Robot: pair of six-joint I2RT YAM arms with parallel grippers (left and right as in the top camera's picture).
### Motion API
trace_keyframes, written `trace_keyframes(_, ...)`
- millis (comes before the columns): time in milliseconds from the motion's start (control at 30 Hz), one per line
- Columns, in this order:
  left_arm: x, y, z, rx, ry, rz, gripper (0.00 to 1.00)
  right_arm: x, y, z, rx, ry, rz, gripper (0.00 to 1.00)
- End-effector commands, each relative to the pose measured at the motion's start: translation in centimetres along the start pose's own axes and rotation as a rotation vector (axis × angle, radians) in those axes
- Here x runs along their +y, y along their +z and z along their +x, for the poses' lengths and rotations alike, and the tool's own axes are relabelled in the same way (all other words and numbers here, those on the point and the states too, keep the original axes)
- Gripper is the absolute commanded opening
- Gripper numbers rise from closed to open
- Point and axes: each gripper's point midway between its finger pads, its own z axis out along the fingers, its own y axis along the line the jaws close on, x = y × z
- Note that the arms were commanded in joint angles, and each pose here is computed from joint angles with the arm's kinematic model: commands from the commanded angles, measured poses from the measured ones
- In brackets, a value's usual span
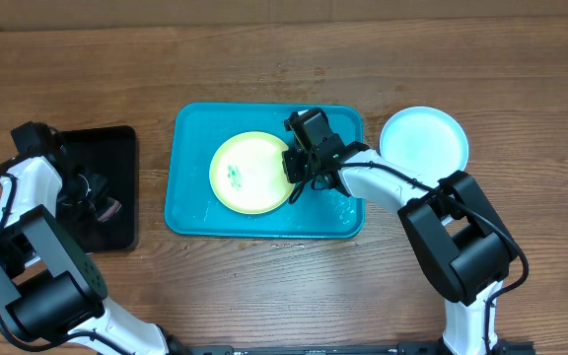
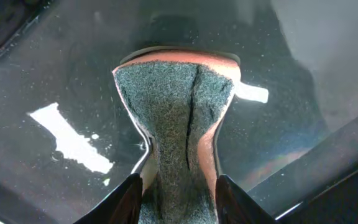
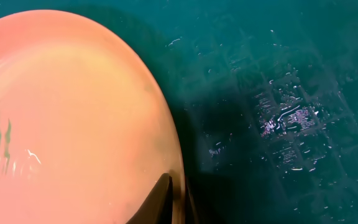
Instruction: Clean dirty plates on tray and stack at the side
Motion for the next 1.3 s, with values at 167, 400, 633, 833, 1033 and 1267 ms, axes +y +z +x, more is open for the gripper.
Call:
trace_keyframes(167,0.3,-0.3,-0.4,-0.007,0.006,-0.013,0.66,-0.4,1.3,2.1,0.066,0.000,0.009,0.08)
trace_keyframes(400,0.2,0.5,1.4,0.054,0.008,0.009,0.98,-0.3,1.3,1.8,0.055,-0.001,0.005,0.08)
trace_keyframes(633,0.3,0.7,1.7,0.060,0.008,0.006,0.76,-0.3,1.3,1.8,0.055,-0.001,0.005,0.08)
trace_keyframes(833,0.4,0.8,1.8,0.064,0.008,0.004,0.66,-0.3,1.3,1.8,0.055,-0.001,0.005,0.08)
trace_keyframes(1033,0.7,1.8,2.4,0.088,0.007,-0.008,0.70,-0.3,1.3,1.8,0.056,-0.001,0.006,0.08)
trace_keyframes(1267,0.8,2.5,2.6,0.107,0.007,-0.017,0.43,-0.3,1.3,1.9,0.059,-0.001,0.007,0.08)
